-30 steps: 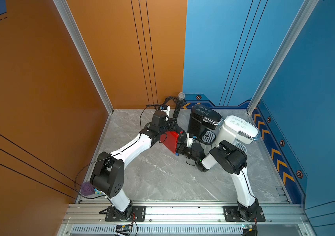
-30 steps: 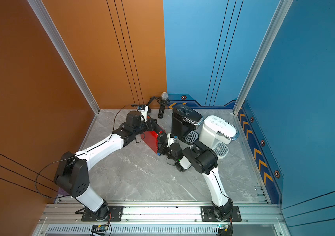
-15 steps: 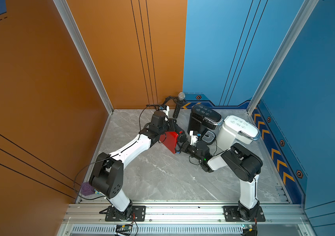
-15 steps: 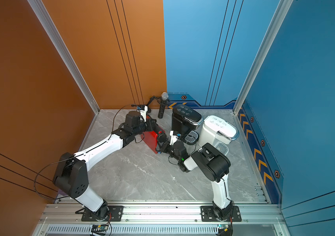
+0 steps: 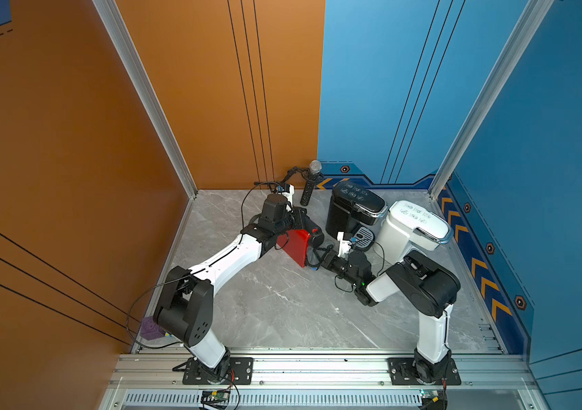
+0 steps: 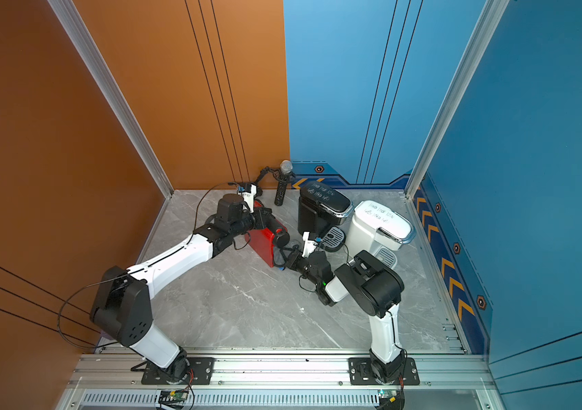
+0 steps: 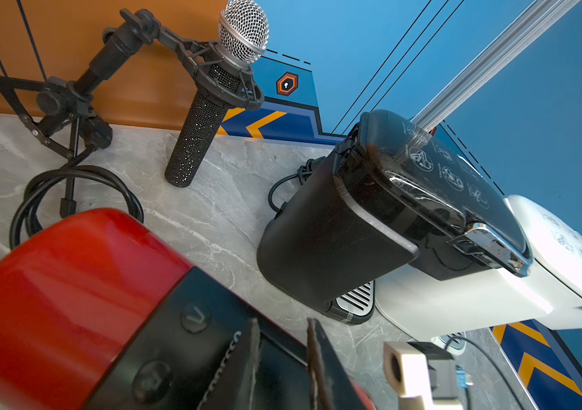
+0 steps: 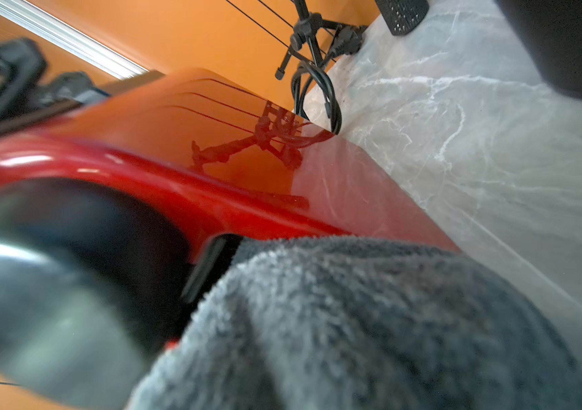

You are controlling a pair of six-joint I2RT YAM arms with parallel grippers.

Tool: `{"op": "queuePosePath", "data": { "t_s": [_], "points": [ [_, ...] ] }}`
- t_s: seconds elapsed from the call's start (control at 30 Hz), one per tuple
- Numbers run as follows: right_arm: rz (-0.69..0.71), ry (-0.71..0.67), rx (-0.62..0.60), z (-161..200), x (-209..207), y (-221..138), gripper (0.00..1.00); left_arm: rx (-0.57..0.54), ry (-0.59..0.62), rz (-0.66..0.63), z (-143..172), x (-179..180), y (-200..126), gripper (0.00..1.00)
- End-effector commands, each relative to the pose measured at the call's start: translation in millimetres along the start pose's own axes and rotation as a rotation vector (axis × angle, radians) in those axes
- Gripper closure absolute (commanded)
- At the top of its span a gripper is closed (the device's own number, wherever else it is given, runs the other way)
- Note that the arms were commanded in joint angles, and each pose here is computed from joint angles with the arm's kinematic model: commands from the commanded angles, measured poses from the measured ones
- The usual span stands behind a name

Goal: Wipe the surface of a coffee machine
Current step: Adjust the coffee machine at the center of the board.

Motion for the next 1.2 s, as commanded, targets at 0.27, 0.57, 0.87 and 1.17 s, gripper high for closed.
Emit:
{"op": "queuePosePath", "data": {
  "t_s": [0.27, 0.57, 0.87, 1.17],
  "points": [
    [-0.074, 0.03, -0.044, -3.0, -13.0, 46.6, 1.0, 0.289, -0.046, -0.065, 81.2, 17.6, 4.5, 0.74],
    [-0.238, -0.017, -0.065, -14.3, 53.7, 59.5, 1.0, 0.29, -0.05, -0.057, 81.1, 15.6, 4.7, 0.74],
    [-0.314, -0.019, -0.098, -25.6, 92.5, 47.6, 1.0, 0.28, -0.05, -0.066, 80.5, 17.4, -3.2, 0.74],
    [-0.359, -0.048, -0.132, -33.0, 122.1, 24.0, 1.0, 0.274, -0.054, -0.07, 81.7, 19.0, -7.2, 0.74]
  ]
}}
Point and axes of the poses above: each gripper's point midway between its finger pads, its own y axis out along the fingers, its own x axis along the line the jaws close on, z = x × y, the point moved 4 cm from there along -y, back along the fingers, and after that the axes turned 14 degrees about y, right-handed, at the moved point
